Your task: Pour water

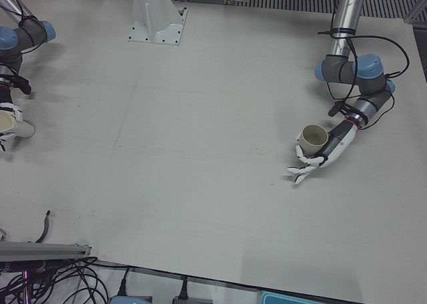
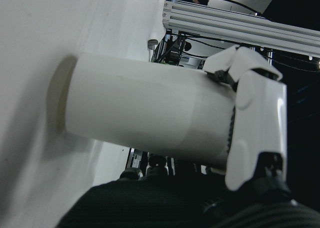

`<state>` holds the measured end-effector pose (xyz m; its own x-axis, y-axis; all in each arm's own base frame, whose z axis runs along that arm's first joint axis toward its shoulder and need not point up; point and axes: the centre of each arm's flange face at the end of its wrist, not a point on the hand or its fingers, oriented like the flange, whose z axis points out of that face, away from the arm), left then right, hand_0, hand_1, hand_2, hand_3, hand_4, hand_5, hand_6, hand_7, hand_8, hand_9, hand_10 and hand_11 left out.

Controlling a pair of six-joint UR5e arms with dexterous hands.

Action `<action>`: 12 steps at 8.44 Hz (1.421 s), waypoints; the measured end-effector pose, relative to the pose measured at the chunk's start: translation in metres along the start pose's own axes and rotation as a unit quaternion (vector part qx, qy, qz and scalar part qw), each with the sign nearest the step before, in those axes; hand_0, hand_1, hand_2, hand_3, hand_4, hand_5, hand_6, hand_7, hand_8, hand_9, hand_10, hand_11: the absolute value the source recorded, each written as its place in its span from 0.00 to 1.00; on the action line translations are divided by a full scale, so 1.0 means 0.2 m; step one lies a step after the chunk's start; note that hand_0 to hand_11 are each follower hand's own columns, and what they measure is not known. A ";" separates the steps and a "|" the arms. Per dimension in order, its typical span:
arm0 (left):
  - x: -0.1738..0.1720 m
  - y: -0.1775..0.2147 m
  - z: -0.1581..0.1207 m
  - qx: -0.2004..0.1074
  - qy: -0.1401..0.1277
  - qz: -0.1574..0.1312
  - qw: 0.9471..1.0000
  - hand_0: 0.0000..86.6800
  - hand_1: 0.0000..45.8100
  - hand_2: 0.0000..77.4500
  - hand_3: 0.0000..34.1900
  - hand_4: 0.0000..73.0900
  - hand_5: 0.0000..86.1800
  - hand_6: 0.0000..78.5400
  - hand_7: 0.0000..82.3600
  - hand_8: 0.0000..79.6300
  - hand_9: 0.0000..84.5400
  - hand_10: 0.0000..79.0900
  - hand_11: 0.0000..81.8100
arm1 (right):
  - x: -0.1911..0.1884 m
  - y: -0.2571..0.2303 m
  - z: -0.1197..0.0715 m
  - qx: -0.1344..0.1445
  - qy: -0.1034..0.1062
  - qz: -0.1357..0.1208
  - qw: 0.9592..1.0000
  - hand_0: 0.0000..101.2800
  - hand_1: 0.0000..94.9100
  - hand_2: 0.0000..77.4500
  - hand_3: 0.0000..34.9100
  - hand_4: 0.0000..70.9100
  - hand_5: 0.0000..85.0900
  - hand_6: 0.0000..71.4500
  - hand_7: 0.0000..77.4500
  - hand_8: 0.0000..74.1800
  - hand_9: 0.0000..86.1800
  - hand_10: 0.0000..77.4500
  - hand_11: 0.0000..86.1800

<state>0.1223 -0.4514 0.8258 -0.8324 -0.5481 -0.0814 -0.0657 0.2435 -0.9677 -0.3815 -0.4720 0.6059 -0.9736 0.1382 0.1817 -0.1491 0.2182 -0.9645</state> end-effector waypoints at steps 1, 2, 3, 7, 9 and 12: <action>0.00 0.00 0.00 0.001 0.000 0.000 1.000 0.93 0.62 0.52 0.00 0.64 0.54 0.24 0.29 0.08 0.06 0.10 0.19 | 0.00 0.00 0.00 0.000 0.000 0.001 1.000 0.63 0.30 0.54 0.03 0.14 0.17 0.54 0.63 0.22 0.20 0.00 0.01; 0.00 0.00 0.00 0.001 0.000 0.000 1.000 0.93 0.62 0.52 0.00 0.64 0.54 0.24 0.29 0.08 0.06 0.10 0.19 | 0.00 0.01 0.00 -0.001 -0.001 0.002 1.000 0.63 0.30 0.54 0.03 0.14 0.17 0.54 0.63 0.22 0.20 0.00 0.01; 0.00 0.00 0.00 0.000 -0.001 0.000 1.000 0.93 0.62 0.52 0.00 0.64 0.54 0.24 0.29 0.08 0.06 0.10 0.19 | 0.00 0.02 0.01 -0.002 -0.001 0.003 1.000 0.64 0.29 0.58 0.02 0.17 0.17 0.56 0.67 0.22 0.22 0.00 0.01; -0.03 0.06 0.07 -0.009 -0.007 -0.002 1.000 0.93 0.62 0.52 0.00 0.63 0.55 0.24 0.30 0.08 0.07 0.10 0.19 | -0.09 0.15 0.07 -0.018 -0.019 0.019 0.999 0.63 0.29 0.58 0.01 0.17 0.18 0.56 0.67 0.24 0.23 0.00 0.01; -0.15 0.29 0.33 -0.032 -0.035 -0.007 0.999 0.93 0.62 0.52 0.00 0.63 0.55 0.24 0.30 0.08 0.07 0.10 0.19 | -0.18 0.25 0.12 -0.030 -0.035 0.029 0.999 0.71 0.29 0.58 0.02 0.23 0.19 0.60 0.69 0.24 0.23 0.00 0.01; -0.68 0.88 1.07 -0.086 -0.119 -0.035 0.989 0.93 0.62 0.52 0.00 0.64 0.54 0.25 0.33 0.10 0.08 0.10 0.18 | -0.25 0.32 0.15 -0.041 -0.048 0.038 0.997 0.75 0.29 0.58 0.02 0.23 0.20 0.65 0.71 0.24 0.23 0.00 0.01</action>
<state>0.3413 -0.5052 0.6152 -0.6706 -0.7364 -0.0892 -0.2284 0.3193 -0.9197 -0.3472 -0.4941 0.5284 -0.9941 0.0652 0.0867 -0.0643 0.2891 -0.9551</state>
